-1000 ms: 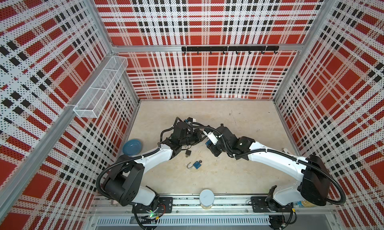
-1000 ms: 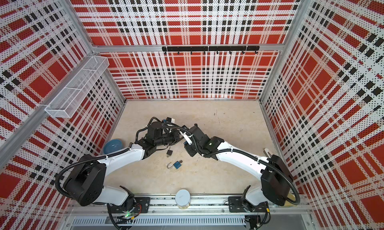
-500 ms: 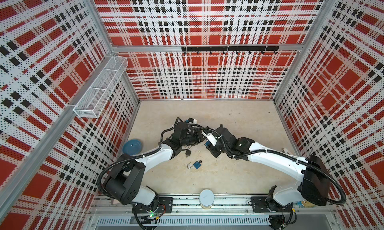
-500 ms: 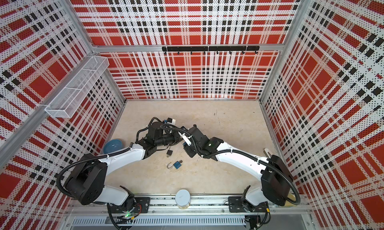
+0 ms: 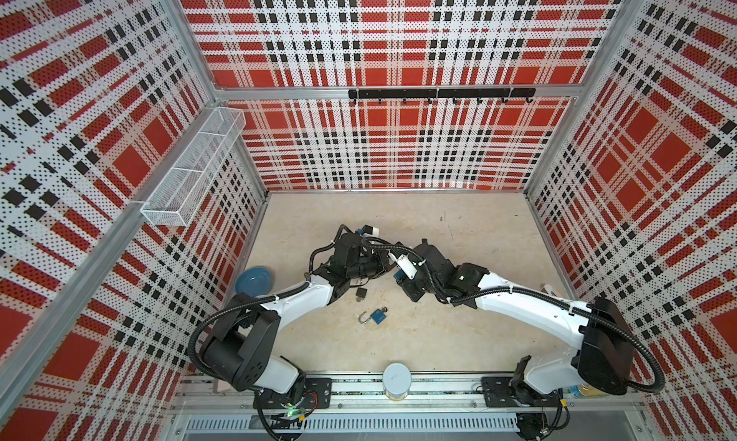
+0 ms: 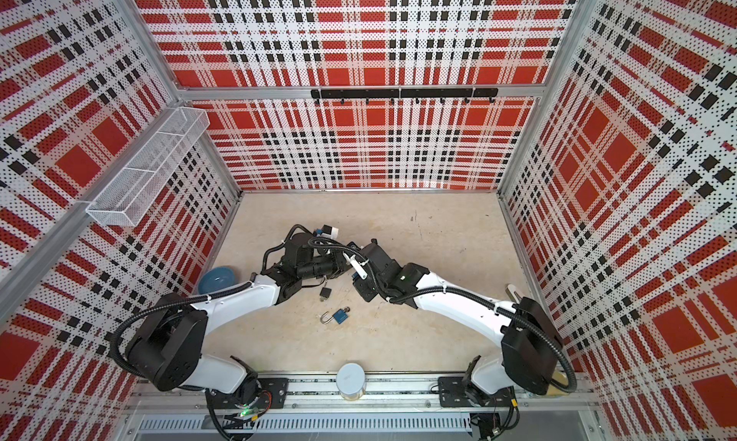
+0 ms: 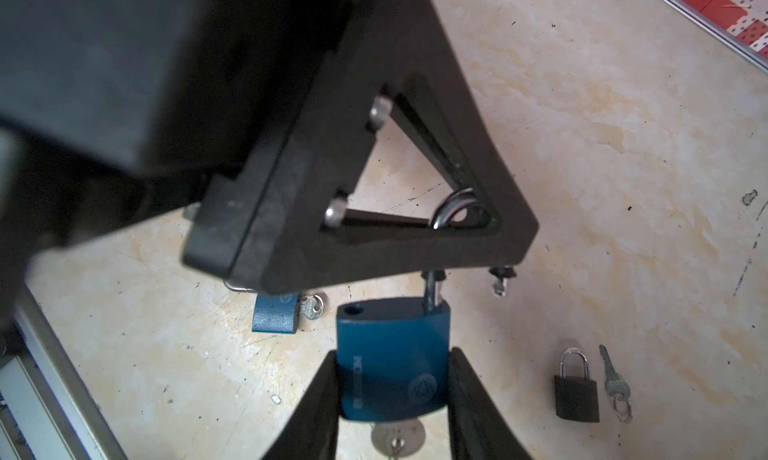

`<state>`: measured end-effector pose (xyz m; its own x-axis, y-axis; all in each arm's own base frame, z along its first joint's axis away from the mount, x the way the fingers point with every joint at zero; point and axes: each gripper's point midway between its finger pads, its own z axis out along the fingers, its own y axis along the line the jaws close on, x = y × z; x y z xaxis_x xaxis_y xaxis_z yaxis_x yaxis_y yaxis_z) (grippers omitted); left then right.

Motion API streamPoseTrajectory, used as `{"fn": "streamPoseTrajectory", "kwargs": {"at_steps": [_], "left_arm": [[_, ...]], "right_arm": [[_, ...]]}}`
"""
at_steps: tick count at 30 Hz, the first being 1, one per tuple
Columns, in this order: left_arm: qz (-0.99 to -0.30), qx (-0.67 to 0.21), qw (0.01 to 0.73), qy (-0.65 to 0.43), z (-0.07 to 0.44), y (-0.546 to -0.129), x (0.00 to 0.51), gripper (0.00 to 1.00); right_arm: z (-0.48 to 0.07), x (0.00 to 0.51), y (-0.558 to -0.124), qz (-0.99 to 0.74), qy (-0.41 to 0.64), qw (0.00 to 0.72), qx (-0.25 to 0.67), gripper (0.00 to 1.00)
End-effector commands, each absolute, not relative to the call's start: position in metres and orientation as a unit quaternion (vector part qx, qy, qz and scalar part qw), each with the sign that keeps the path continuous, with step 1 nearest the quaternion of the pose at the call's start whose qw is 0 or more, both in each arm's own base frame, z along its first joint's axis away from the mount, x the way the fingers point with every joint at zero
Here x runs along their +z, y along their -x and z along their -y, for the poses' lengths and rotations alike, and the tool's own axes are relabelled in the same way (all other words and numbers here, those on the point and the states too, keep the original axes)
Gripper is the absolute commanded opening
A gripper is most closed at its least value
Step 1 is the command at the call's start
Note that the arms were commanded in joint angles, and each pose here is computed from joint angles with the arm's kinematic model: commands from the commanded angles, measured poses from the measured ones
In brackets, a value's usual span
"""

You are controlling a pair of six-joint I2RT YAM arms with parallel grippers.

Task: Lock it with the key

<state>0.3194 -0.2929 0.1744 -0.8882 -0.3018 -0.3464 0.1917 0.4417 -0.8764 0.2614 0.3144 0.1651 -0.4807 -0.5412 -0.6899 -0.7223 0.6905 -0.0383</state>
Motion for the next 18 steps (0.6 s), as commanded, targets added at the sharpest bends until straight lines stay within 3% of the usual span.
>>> {"fn": "streamPoseTrajectory", "kwargs": {"at_steps": [1, 3, 6, 12, 18], "left_arm": [[-0.811, -0.528, 0.249, 0.045, 0.292, -0.323, 0.178, 0.0], [-0.8, -0.535, 0.263, 0.057, 0.292, -0.325, 0.185, 0.0], [-0.779, -0.553, 0.286, 0.073, 0.295, -0.327, 0.202, 0.0], [-0.742, -0.581, 0.326, 0.079, 0.31, -0.325, 0.251, 0.0], [-0.708, -0.61, 0.342, 0.098, 0.319, -0.322, 0.293, 0.0]], "right_arm": [[-0.325, 0.204, -0.266, -0.826, 0.342, 0.413, 0.174, 0.37], [-0.323, 0.208, -0.263, -0.823, 0.327, 0.42, 0.199, 0.5], [-0.31, 0.22, -0.263, -0.817, 0.29, 0.436, 0.242, 0.58], [-0.262, 0.253, -0.27, -0.784, 0.213, 0.469, 0.346, 0.61], [-0.24, 0.276, -0.265, -0.745, 0.216, 0.508, 0.375, 0.62]]}}
